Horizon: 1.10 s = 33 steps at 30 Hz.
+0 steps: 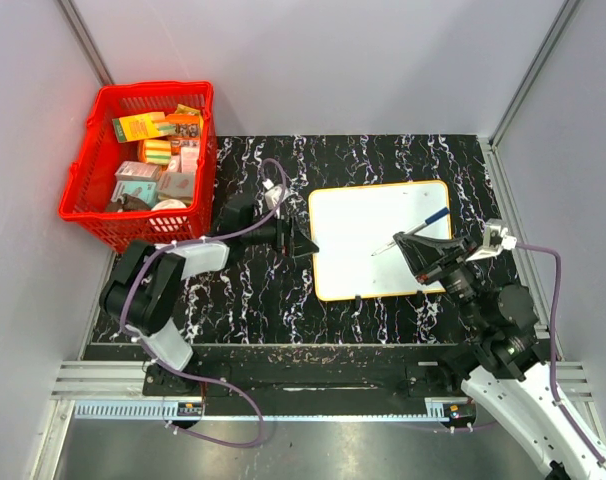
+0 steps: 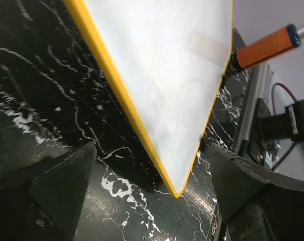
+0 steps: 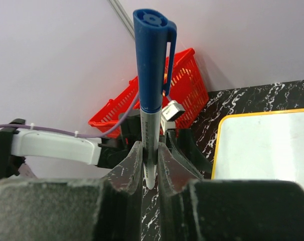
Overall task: Write a sentence on the whiteboard
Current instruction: Move the whiteboard to the center of the board.
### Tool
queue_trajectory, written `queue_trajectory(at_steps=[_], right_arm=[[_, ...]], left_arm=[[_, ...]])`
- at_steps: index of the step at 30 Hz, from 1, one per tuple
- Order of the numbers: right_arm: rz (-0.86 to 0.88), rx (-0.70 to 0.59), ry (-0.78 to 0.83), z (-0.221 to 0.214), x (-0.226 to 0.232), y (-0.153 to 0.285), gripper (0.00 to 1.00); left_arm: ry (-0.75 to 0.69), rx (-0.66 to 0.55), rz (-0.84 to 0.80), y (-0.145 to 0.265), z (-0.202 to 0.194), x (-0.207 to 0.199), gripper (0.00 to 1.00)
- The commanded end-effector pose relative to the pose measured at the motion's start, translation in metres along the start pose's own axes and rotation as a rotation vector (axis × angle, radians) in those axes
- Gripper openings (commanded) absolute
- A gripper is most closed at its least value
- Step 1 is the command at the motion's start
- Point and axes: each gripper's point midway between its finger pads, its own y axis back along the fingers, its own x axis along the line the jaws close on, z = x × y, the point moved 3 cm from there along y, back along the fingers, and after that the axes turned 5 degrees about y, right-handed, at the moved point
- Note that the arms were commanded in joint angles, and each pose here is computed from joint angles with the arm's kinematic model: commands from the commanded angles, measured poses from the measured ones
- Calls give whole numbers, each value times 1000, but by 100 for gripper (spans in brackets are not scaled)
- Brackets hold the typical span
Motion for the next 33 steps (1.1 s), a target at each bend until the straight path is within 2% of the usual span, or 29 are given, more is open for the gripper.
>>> queue_trajectory(at_steps=[1, 4, 9, 19, 27, 33], right_arm=[[-3, 11, 65, 12, 5, -12, 0], [-11, 40, 82, 7, 2, -20, 0], [-13, 67, 100, 8, 4, -21, 0], [-170, 73, 202, 36, -7, -1, 0], [-117, 226, 260, 16, -6, -53, 0], [-51, 233, 267, 8, -6, -94, 0]], left_arm=[[-61, -106, 223, 19, 18, 15, 98], [-23, -173, 338, 39, 23, 22, 99], [-37, -309, 392, 71, 37, 3, 99], [-50, -334, 361, 99, 49, -44, 99], [-51, -366, 381, 106, 58, -49, 99], [-4, -481, 416, 127, 75, -48, 99]])
